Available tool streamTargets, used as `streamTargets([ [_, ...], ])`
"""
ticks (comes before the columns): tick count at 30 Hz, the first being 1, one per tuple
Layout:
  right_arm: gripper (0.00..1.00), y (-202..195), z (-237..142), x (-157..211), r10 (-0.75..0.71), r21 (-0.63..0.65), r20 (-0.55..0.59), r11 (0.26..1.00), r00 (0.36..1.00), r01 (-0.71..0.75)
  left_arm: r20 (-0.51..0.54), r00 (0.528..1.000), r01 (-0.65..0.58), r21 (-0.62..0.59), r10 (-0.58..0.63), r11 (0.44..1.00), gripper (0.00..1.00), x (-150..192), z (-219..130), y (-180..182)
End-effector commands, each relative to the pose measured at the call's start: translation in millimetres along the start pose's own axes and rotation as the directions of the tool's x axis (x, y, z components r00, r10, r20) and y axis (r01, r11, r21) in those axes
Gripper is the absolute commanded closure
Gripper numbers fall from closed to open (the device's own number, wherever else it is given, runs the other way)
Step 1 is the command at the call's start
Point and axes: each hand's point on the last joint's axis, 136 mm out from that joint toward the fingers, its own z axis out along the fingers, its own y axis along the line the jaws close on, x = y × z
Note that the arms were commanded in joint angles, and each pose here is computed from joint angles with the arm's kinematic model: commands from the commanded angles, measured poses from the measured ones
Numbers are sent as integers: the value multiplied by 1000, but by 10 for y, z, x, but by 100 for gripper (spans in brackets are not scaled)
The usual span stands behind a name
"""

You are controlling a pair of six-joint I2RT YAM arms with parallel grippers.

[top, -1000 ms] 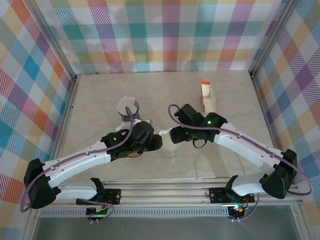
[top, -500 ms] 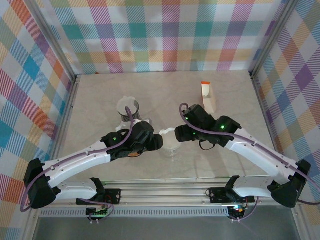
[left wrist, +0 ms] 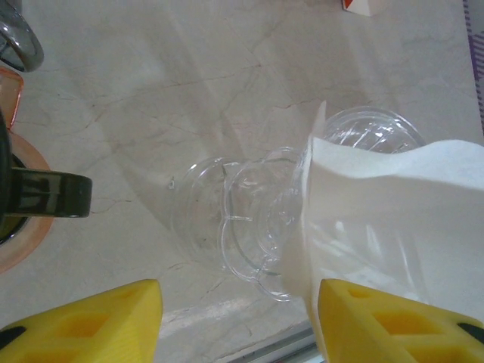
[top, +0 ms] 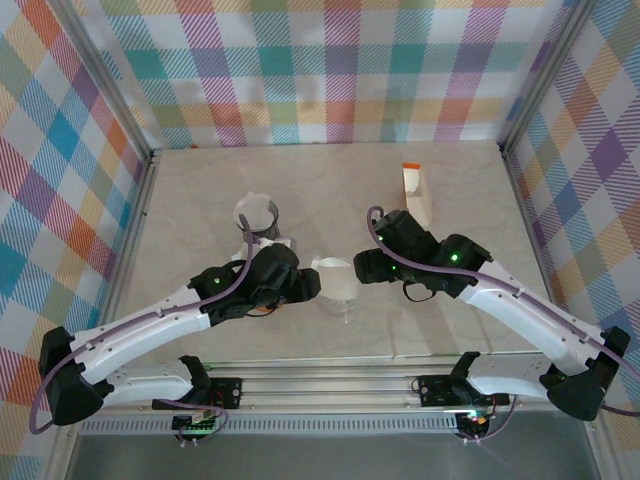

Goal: Place the coffee filter in the dripper

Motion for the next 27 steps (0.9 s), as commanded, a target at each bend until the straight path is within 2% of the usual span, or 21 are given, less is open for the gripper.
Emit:
streamTargets([
  [1,24,-73,-36,17,15,19,9,1000,1000,-15,27,1000,8,-1,-8,1000,41,-86,-116,-3],
  [4,24,-49,-31,14,14,5,9,1000,1000,-14,17,1000,7,6,-7,1000,40,-70,-83,-25],
  [12,27,313,57,123,-95,-177,-74,981,993,80,3,1000,10,8,-10,1000,40,-53,-1,-56],
  [19,23,264,363,176,-133,-91,-158,989,979,119,-2,1000,8,-9,-8,1000,40,-33,53,-25],
  [27,22,312,688,211,-143,-64,-225,989,964,132,-5,1000,5,-12,-5,1000,40,-33,79,-33],
])
